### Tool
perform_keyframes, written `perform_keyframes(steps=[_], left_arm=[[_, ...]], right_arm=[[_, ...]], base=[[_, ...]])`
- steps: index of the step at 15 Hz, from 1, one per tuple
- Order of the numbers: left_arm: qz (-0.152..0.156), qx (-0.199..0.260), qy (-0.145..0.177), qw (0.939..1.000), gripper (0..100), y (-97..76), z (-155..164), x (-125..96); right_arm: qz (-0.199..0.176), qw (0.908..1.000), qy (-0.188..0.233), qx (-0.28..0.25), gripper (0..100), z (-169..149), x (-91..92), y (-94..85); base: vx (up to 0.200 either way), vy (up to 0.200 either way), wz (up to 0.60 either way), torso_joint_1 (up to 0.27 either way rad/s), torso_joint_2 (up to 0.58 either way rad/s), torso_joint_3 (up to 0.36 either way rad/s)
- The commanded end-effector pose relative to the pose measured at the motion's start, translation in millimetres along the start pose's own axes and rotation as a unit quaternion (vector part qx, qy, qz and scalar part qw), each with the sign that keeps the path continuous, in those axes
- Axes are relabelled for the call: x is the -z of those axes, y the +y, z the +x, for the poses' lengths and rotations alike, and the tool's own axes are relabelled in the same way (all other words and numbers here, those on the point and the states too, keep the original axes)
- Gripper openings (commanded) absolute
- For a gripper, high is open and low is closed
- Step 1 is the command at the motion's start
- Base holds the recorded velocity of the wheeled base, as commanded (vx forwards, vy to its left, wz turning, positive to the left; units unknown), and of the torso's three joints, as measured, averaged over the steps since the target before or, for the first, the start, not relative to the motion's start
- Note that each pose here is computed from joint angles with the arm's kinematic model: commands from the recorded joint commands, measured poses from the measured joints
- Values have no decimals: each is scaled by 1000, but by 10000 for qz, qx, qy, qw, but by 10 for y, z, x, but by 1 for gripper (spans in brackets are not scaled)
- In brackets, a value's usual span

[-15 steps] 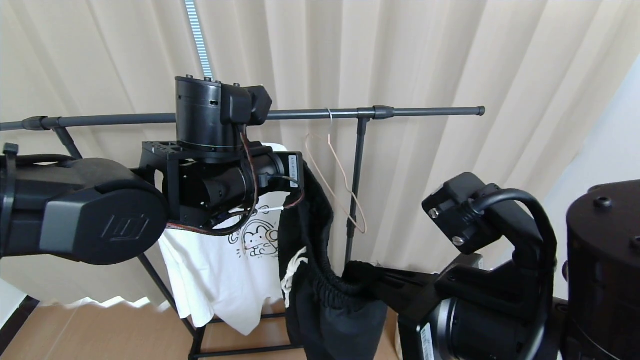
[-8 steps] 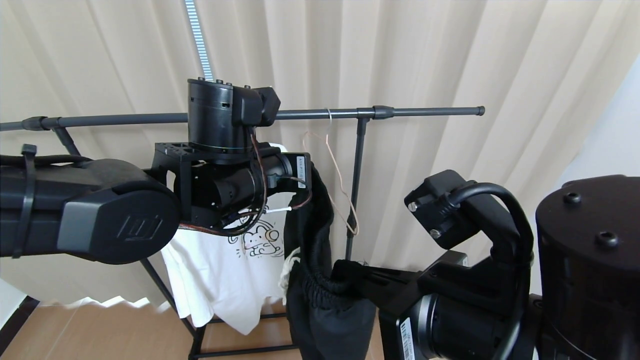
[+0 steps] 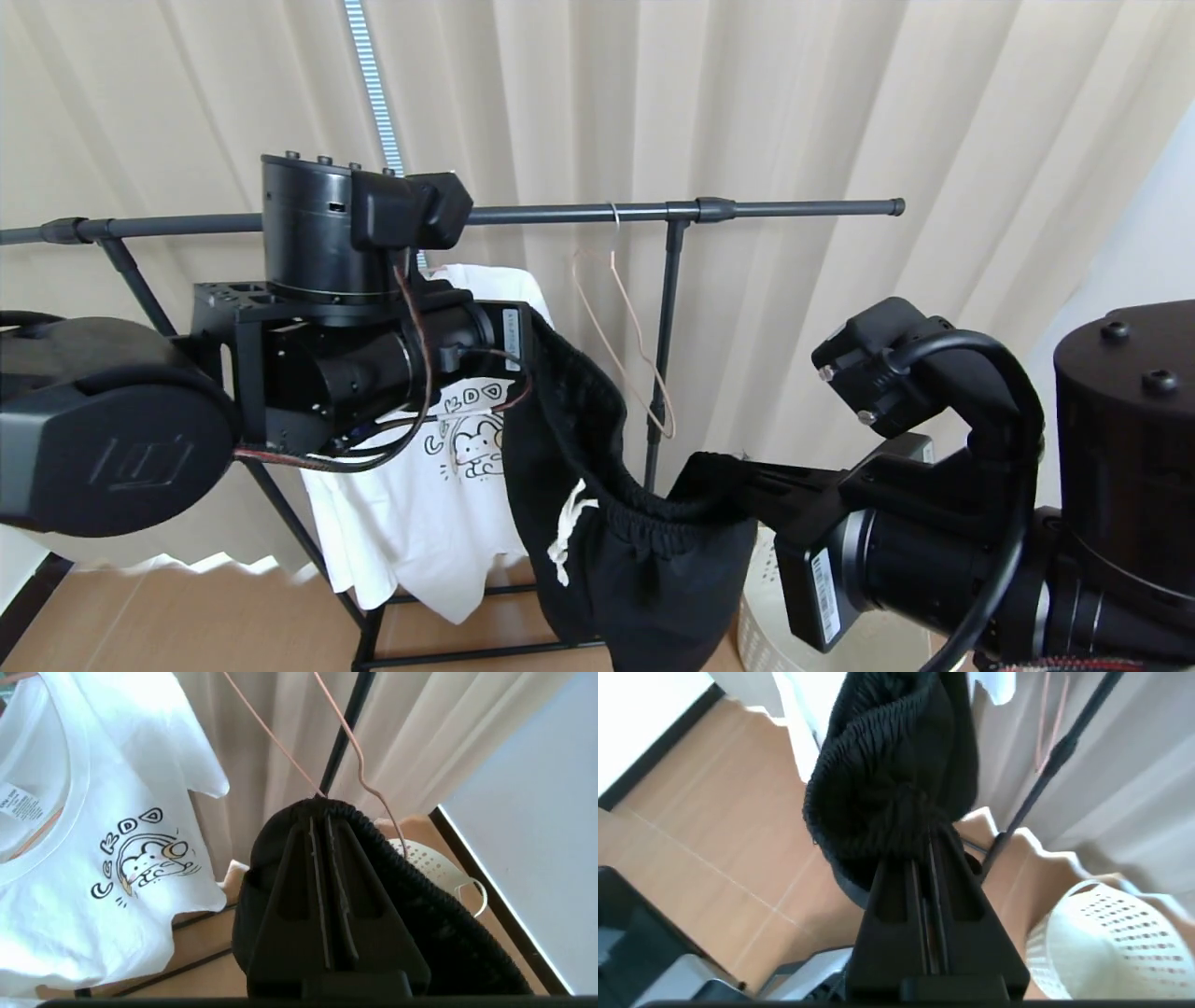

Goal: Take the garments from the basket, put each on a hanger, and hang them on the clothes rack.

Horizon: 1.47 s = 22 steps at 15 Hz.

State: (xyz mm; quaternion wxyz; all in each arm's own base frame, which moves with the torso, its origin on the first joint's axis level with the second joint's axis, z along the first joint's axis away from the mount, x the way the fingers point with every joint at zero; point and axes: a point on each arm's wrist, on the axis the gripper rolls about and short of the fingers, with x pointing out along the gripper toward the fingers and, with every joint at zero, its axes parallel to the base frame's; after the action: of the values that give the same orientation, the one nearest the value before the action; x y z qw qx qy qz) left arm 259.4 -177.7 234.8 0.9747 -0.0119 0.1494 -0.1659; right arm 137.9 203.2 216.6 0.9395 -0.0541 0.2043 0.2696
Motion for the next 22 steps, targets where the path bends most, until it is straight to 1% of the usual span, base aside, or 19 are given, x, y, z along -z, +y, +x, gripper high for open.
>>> perform_keyframes(steps=[1, 3, 4, 5, 7, 8, 9, 10, 11, 12, 14, 15, 16, 17, 18, 19, 21, 22], left_arm=[[77, -99, -71, 9999, 0, 147, -290, 22], [264, -142, 33, 9995, 0, 228, -486, 131], [426, -157, 109, 9989, 0, 275, -621, 201], [536, -160, 155, 9983, 0, 305, -724, 244], [734, -129, 368, 9965, 0, 372, -945, 375], [822, -84, 613, 9947, 0, 399, -1074, 513], [898, 12, 752, 9931, 0, 378, -1117, 599], [1001, 153, 977, 9901, 0, 349, -1162, 752], [1076, 273, 1142, 9872, 0, 318, -1183, 864], [1067, 399, 1229, 9859, 0, 276, -1203, 925], [862, 858, 1357, 9833, 0, 86, -1253, 998], [822, 982, 1420, 9815, 0, 19, -1248, 1017], [721, 1136, 1572, 9784, 0, -97, -1210, 1058], [661, 1200, 1653, 9767, 0, -168, -1177, 1070], [480, 1278, 1736, 9753, 0, -281, -1119, 1063], [332, 1380, 1792, 9735, 0, -345, -1088, 1047], [173, 1517, 1869, 9705, 0, -398, -1039, 1021], [146, 1514, 1851, 9709, 0, -403, -1032, 1006]], right_arm=[[79, 9990, -21, 433, 0, 47, -23, -230], [208, 9972, -54, 713, 0, 110, -66, -370], [282, 9963, -140, 797, 0, 124, -131, -413], [308, 9961, -189, 803, 0, 149, -175, -413], [374, 9951, -286, 867, 0, 301, -321, -397], [398, 9949, -338, 867, 0, 438, -414, -355], [409, 9943, -374, 908, 0, 508, -461, -335], [444, 9928, -442, 1021, 0, 635, -537, -302], [451, 9921, -461, 1080, 0, 762, -572, -261], [467, 9916, -514, 1088, 0, 855, -592, -233], [563, 9890, -851, 1068, 0, 1093, -615, -164], [575, 9885, -948, 1025, 0, 1154, -614, -126], [582, 9885, -1017, 955, 0, 1244, -613, -56], [577, 9889, -1010, 927, 0, 1272, -604, -26], [571, 9894, -1029, 850, 0, 1285, -607, 33], [593, 9891, -1079, 804, 0, 1271, -634, 63], [610, 9888, -1142, 749, 0, 1243, -667, 102], [616, 9886, -1155, 746, 0, 1223, -674, 98]], base=[[0, 0, 0, 0, 0, 0], [0, 0, 0, 0, 0, 0], [0, 0, 0, 0, 0, 0], [0, 0, 0, 0, 0, 0], [0, 0, 0, 0, 0, 0], [0, 0, 0, 0, 0, 0], [0, 0, 0, 0, 0, 0], [0, 0, 0, 0, 0, 0], [0, 0, 0, 0, 0, 0], [0, 0, 0, 0, 0, 0], [0, 0, 0, 0, 0, 0], [0, 0, 0, 0, 0, 0], [0, 0, 0, 0, 0, 0], [0, 0, 0, 0, 0, 0], [0, 0, 0, 0, 0, 0], [0, 0, 0, 0, 0, 0], [0, 0, 0, 0, 0, 0], [0, 0, 0, 0, 0, 0]])
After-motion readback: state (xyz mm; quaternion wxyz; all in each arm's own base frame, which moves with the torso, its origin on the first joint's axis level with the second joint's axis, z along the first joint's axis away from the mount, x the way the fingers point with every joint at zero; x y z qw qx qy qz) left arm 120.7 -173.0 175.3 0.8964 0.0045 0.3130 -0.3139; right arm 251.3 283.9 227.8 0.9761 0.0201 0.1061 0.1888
